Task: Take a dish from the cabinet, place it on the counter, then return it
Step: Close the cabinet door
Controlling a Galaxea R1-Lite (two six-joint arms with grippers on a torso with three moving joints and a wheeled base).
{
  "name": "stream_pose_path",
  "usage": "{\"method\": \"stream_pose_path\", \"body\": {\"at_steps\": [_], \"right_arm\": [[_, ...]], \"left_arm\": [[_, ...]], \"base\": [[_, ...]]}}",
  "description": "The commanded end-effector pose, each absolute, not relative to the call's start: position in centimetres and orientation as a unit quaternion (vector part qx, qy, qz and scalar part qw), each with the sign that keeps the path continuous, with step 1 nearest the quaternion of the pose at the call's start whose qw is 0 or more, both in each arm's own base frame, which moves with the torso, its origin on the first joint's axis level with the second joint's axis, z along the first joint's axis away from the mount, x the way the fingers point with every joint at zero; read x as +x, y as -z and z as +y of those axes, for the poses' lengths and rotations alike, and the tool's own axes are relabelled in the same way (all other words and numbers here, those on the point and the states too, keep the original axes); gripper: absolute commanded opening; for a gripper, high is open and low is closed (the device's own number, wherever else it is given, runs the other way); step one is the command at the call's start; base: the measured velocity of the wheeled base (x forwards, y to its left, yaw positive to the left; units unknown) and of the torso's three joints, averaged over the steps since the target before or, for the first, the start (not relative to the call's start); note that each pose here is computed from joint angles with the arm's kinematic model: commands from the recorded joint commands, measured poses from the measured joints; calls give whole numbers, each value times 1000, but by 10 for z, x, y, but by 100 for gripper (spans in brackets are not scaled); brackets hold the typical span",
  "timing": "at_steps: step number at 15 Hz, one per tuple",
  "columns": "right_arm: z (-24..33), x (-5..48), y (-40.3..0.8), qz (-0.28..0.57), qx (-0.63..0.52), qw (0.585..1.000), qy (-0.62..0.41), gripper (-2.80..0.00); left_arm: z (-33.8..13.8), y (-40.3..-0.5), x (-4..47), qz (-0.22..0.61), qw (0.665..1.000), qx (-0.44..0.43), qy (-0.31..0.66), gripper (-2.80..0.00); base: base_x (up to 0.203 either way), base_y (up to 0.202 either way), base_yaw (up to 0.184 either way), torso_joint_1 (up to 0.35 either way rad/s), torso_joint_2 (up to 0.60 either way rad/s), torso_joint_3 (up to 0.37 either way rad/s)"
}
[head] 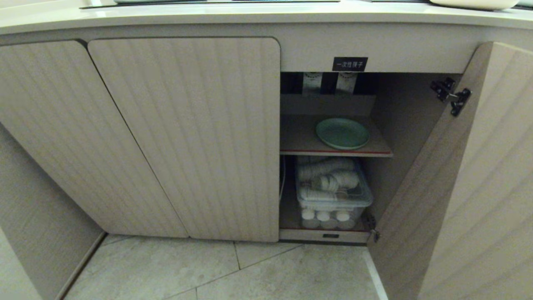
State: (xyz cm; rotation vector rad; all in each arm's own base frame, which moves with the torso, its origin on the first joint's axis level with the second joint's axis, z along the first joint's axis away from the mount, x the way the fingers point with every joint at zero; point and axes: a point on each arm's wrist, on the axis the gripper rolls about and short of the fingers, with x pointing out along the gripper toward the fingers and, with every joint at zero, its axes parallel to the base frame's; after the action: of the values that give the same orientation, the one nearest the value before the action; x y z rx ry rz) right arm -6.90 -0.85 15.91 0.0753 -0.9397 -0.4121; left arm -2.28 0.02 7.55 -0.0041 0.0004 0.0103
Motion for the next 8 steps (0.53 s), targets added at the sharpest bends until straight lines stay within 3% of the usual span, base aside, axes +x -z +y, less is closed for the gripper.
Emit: {"method": "stream_pose_path", "body": {"at_steps": [1, 8], "right_arm": [[-9, -67, -158, -441, 34, 874, 200, -280], [-10, -53, -156, -376, 30, 897, 229, -280]], "left_arm": [[0, -75, -23, 0, 1000, -2, -5, -280], [0, -75, -23, 0, 1000, -2, -5, -280]], "base": [[0, 0, 0, 0, 0, 0], [0, 0, 0, 0, 0, 0]]}}
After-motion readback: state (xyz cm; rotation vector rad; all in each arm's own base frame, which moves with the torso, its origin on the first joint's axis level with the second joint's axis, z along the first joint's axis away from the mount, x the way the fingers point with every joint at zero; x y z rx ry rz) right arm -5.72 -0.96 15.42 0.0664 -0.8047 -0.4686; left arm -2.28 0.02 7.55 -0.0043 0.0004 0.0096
